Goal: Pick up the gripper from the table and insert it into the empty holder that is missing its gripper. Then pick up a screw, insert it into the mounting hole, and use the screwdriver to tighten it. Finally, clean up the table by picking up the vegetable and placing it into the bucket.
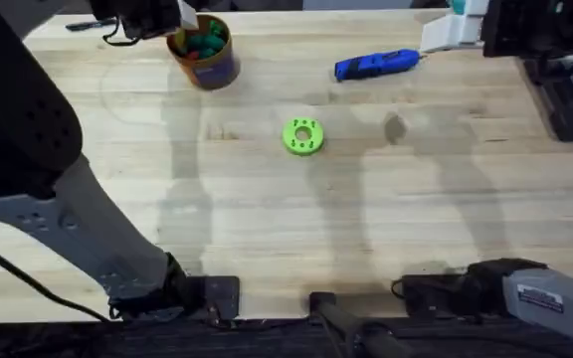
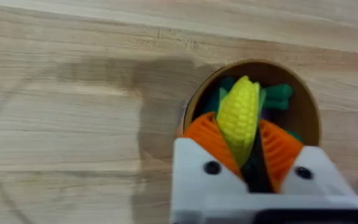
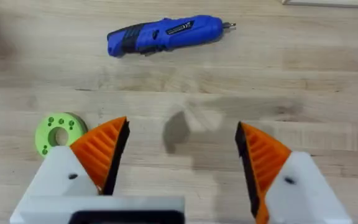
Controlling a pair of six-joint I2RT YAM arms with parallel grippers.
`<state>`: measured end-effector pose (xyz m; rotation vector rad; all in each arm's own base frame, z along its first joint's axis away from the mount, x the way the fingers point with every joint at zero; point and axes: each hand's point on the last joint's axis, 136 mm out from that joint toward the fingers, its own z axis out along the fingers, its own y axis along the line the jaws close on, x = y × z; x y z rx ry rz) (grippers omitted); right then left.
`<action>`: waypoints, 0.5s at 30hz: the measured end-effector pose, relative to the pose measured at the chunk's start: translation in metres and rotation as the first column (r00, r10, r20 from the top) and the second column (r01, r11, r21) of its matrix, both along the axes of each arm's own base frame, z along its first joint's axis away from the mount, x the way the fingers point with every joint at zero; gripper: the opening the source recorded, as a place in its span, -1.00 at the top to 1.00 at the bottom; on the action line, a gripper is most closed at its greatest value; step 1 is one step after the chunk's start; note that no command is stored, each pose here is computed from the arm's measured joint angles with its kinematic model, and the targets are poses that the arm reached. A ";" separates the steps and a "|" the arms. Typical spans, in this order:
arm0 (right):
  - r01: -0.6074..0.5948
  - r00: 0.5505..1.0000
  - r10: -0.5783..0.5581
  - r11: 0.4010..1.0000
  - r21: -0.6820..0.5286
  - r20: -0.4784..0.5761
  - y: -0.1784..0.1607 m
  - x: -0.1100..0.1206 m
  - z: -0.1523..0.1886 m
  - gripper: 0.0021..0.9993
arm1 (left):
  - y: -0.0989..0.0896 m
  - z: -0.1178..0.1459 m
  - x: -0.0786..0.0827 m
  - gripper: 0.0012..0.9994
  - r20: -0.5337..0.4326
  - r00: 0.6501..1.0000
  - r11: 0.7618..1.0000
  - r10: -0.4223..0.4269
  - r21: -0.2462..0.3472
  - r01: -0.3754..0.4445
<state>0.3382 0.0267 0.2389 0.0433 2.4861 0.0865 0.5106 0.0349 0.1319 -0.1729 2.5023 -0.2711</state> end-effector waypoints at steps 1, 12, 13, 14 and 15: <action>0.000 1.000 0.000 1.000 0.000 0.000 0.000 0.000 0.000 -0.99 | 0.000 0.000 0.000 0.21 0.001 1.000 1.000 0.000 -0.003 0.000; 0.000 1.000 0.000 1.000 0.000 0.000 0.000 0.000 0.000 -0.99 | -0.005 0.013 -0.005 -0.20 0.010 1.000 1.000 -0.009 -0.022 0.010; 0.000 1.000 0.000 1.000 0.000 0.000 0.000 0.000 0.000 -0.99 | -0.005 0.019 -0.008 -0.25 0.013 1.000 1.000 -0.012 -0.020 0.013; 0.000 1.000 0.000 1.000 0.000 0.000 0.000 0.000 0.000 -0.99 | -0.006 0.028 -0.013 -0.30 0.020 1.000 1.000 -0.014 -0.018 0.015; 0.000 1.000 0.000 1.000 0.000 0.000 0.000 0.000 0.000 -0.99 | -0.007 0.037 -0.018 -0.35 0.027 0.999 1.000 -0.018 -0.015 0.018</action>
